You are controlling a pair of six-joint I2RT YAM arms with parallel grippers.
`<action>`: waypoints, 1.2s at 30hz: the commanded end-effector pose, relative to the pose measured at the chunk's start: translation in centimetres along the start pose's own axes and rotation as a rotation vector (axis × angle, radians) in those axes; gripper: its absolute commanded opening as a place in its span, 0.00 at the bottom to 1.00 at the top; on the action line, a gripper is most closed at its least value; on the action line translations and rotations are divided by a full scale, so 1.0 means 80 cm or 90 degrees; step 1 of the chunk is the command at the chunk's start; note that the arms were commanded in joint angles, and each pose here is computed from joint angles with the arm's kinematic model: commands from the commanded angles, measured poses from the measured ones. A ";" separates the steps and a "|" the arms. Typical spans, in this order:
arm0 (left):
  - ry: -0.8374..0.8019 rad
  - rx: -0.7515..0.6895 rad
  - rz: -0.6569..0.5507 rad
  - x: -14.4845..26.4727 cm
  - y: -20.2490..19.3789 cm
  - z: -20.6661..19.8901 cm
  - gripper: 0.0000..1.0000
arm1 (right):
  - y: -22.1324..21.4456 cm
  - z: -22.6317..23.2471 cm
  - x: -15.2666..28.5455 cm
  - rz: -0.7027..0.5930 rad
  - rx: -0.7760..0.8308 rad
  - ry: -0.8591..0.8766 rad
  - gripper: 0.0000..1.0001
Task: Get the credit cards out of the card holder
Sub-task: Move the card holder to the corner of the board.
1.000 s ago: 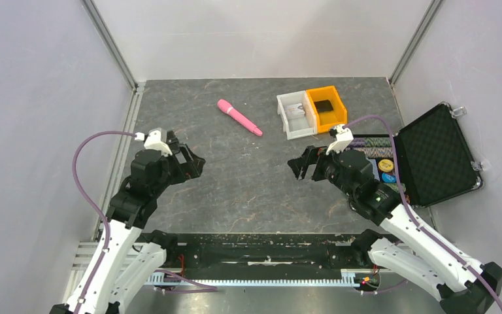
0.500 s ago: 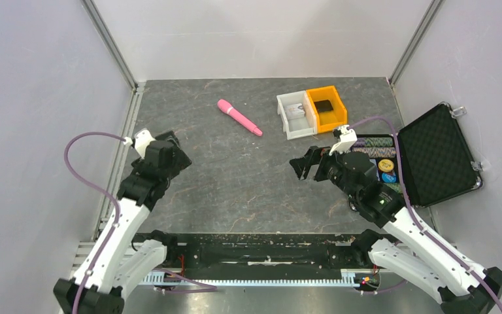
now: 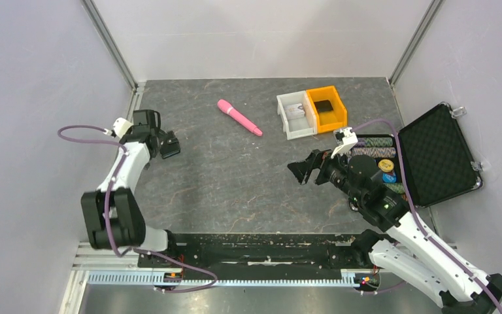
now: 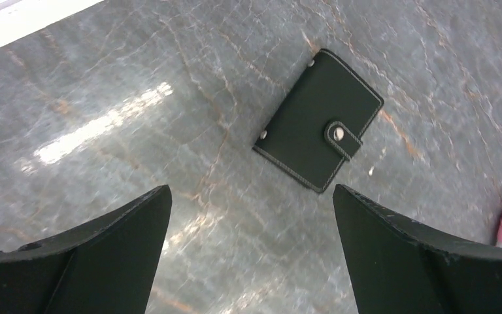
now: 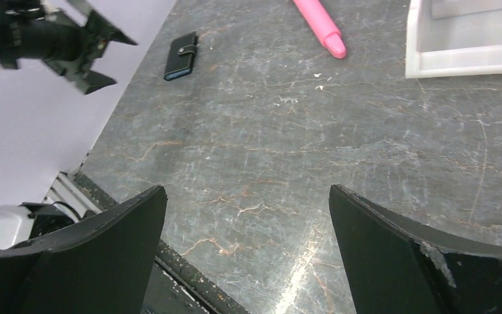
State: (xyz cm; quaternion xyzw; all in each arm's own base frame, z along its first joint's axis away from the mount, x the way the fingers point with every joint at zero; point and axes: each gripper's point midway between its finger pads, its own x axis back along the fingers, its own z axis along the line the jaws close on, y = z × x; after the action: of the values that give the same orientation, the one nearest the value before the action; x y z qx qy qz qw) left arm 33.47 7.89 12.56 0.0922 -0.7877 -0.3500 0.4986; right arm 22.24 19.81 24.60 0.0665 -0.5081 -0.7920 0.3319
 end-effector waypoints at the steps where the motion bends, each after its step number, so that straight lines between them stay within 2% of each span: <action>1: -0.045 0.073 -0.009 -0.038 0.031 -0.053 1.00 | 0.011 0.024 0.007 -0.028 -0.001 0.068 0.98; 3: -0.099 0.022 0.019 -0.057 0.030 -0.085 1.00 | 0.013 0.025 0.009 -0.033 0.010 0.071 0.98; 6: -0.086 -0.040 0.069 -0.086 0.020 -0.104 1.00 | 0.016 0.023 0.010 -0.039 0.023 0.067 0.98; 9: -0.070 -0.086 0.108 -0.109 0.008 -0.109 1.00 | 0.018 0.024 0.011 -0.042 0.029 0.070 0.97; 16: -0.032 -0.141 0.121 -0.132 -0.006 -0.092 0.99 | 0.017 0.021 0.011 -0.042 0.032 0.063 0.97; 27: -0.087 -0.226 0.236 -0.144 -0.058 -0.098 0.86 | 0.027 0.020 0.011 -0.047 0.037 0.047 0.96; 36: -0.139 -0.275 0.341 -0.117 -0.101 -0.096 0.67 | 0.046 0.005 0.023 -0.085 0.080 0.002 0.96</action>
State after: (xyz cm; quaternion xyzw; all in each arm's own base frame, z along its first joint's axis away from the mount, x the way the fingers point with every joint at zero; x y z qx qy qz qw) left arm 43.71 6.70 3.05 -0.1741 -0.7452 -0.3844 0.5164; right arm 21.84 19.39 25.85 0.1038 -0.5287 -0.7793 0.3200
